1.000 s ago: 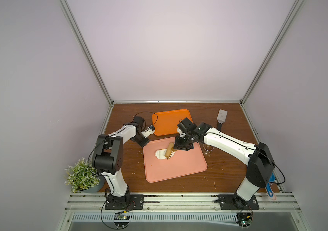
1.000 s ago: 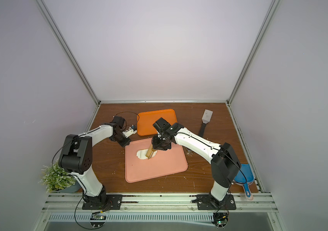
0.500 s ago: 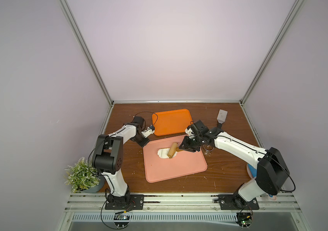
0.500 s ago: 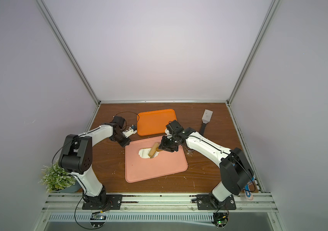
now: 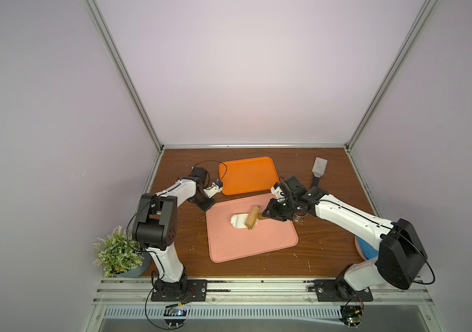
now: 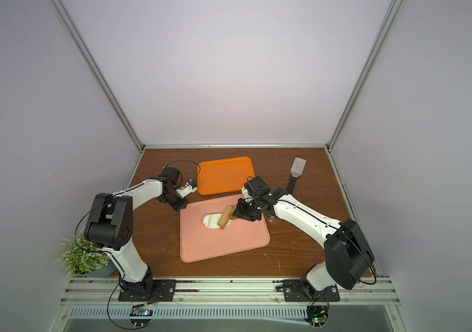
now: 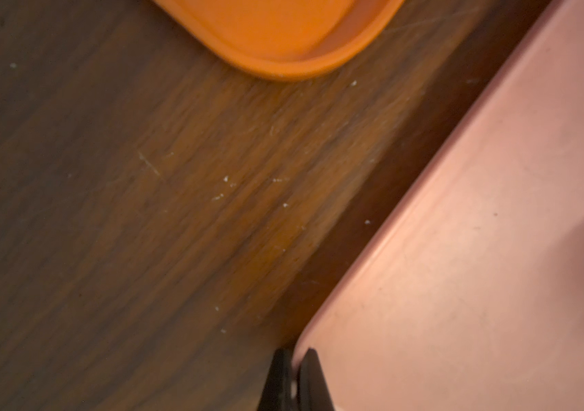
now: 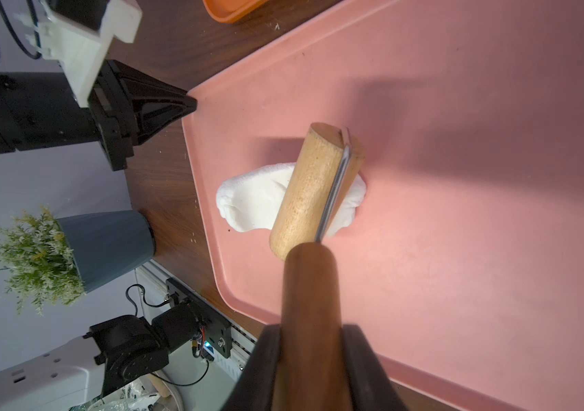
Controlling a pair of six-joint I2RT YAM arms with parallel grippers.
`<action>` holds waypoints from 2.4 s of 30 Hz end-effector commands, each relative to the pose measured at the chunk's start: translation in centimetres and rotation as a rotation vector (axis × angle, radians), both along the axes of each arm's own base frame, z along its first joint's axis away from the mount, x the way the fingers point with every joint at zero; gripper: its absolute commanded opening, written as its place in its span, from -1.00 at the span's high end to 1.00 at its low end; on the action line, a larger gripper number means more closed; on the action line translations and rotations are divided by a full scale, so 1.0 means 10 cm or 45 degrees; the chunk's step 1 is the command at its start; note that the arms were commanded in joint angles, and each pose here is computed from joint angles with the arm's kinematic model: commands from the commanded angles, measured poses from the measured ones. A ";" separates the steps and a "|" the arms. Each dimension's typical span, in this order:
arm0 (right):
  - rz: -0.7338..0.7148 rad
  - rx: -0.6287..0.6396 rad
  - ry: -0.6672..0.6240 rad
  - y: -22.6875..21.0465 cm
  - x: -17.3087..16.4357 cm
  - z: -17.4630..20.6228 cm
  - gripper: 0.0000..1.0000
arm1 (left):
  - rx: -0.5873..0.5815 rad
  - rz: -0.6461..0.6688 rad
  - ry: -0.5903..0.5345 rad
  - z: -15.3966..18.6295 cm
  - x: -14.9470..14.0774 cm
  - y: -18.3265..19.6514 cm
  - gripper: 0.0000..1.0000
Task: Roll out the dumpling wrappers from the dough
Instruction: Flatten out the dough on the work surface.
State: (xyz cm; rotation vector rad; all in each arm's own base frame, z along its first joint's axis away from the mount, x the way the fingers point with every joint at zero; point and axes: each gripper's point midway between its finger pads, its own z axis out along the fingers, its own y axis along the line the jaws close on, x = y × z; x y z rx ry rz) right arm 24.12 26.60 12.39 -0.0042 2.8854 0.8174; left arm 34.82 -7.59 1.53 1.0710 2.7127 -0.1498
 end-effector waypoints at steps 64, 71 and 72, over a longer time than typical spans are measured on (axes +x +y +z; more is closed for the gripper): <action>-0.018 -0.945 0.528 -1.16 -0.76 -1.52 1.00 | 0.046 -0.013 0.215 -0.67 -0.35 0.00 1.00; -0.021 -0.818 0.373 -0.91 -0.49 -1.28 1.00 | 0.042 -0.014 0.216 -0.67 -0.35 0.00 1.00; -0.002 -0.766 0.336 -0.82 -0.43 -1.21 1.00 | 0.043 -0.013 0.217 -0.67 -0.35 0.00 1.00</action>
